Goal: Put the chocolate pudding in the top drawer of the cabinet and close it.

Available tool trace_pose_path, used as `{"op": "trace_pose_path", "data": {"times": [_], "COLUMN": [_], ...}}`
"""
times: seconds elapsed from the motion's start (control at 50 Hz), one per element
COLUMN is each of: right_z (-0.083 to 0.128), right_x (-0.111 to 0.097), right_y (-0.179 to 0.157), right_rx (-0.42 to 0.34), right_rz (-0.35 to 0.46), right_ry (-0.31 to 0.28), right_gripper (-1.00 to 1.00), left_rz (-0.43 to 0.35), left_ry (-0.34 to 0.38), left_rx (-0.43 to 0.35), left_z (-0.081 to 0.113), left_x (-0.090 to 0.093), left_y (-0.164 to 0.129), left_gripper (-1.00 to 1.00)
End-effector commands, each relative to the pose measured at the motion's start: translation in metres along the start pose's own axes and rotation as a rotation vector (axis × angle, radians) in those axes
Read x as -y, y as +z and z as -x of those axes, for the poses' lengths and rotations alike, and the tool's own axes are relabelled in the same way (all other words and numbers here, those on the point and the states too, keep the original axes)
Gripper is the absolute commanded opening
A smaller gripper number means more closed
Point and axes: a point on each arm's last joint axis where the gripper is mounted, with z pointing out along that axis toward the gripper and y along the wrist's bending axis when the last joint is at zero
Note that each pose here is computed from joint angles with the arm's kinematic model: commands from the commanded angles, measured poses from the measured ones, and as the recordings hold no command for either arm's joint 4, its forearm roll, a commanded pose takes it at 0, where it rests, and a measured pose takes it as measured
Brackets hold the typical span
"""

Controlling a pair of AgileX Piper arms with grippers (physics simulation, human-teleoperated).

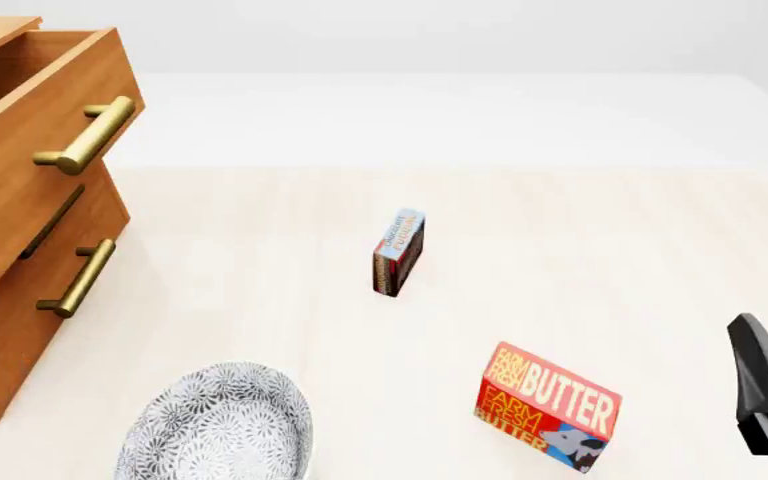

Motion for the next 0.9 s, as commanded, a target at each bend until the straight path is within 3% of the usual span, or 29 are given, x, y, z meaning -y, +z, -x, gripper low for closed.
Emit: {"op": "trace_pose_path", "data": {"times": [0.02, 0.12, 0.3, 0.34, 0.36, 0.46, 0.54, 0.56, 0.62, 0.72, 0.74, 0.8, 0.84, 0.9], "right_z": [0.0, 0.0, 0.0, 0.0, 0.0, 0.0, 0.0, 0.0, 0.0, 0.0, 0.0, 0.0, 0.0, 0.0], "right_x": [0.0, 0.0, 0.0, 0.0, 0.0, 0.0, 0.0, 0.0, 0.0, 0.0, 0.0, 0.0, 0.0, 0.0], "right_y": [0.0, 0.0, 0.0, 0.0, 0.0, 0.0, 0.0, 0.0, 0.0, 0.0, 0.0, 0.0, 0.0, 0.0], "right_rx": [0.0, 0.001, 0.0, 0.0, 0.0, 0.0, 0.0, 0.0, 0.0, 0.0, 0.0, 0.0, 0.0, 0.0], "right_rz": [0.0, 0.0, 0.0, 0.0, 0.0, 0.0, 0.0, 0.0, 0.0, 0.0, -0.001, -0.001, -0.001, -0.001], "right_ry": [0.0, -0.001, 0.0, 0.001, -0.001, 0.0, 0.0, 0.0, 0.0, 0.0, 0.0, 0.0, 0.0, 0.0], "right_gripper": [1.0, 1.0, 1.0, 1.0, 1.0, 1.0, 1.0, 1.0, 1.0, 1.0, 1.0, 1.0, 1.0, 1.0], "left_rz": [0.012, 0.025, 0.024, 0.02, 0.023, 0.031, 0.033, 0.039, 0.053, 0.056, 0.057, 0.068, 0.052, 0.065], "left_ry": [0.046, 0.021, 0.008, 0.017, 0.008, 0.023, 0.008, -0.004, -0.041, -0.047, -0.05, -0.056, -0.068, -0.08], "left_rx": [-0.035, -0.013, -0.073, -0.089, -0.094, -0.113, -0.142, -0.147, -0.144, -0.222, -0.222, -0.255, -0.288, -0.3], "left_z": [0.031, 0.043, 0.062, 0.052, 0.066, 0.082, 0.073, 0.084, 0.087, 0.079, 0.069, 0.076, 0.064, 0.073], "left_x": [-0.004, -0.006, -0.009, -0.008, -0.01, -0.012, -0.012, -0.014, -0.015, -0.016, -0.015, -0.018, -0.015, -0.018], "left_y": [0.011, 0.01, 0.023, 0.023, 0.024, 0.03, 0.039, 0.039, 0.041, 0.054, 0.053, 0.063, 0.069, 0.076], "left_gripper": [1.0, 1.0, 1.0, 1.0, 1.0, 1.0, 1.0, 1.0, 1.0, 1.0, 1.0, 1.0, 1.0, 1.0]}}
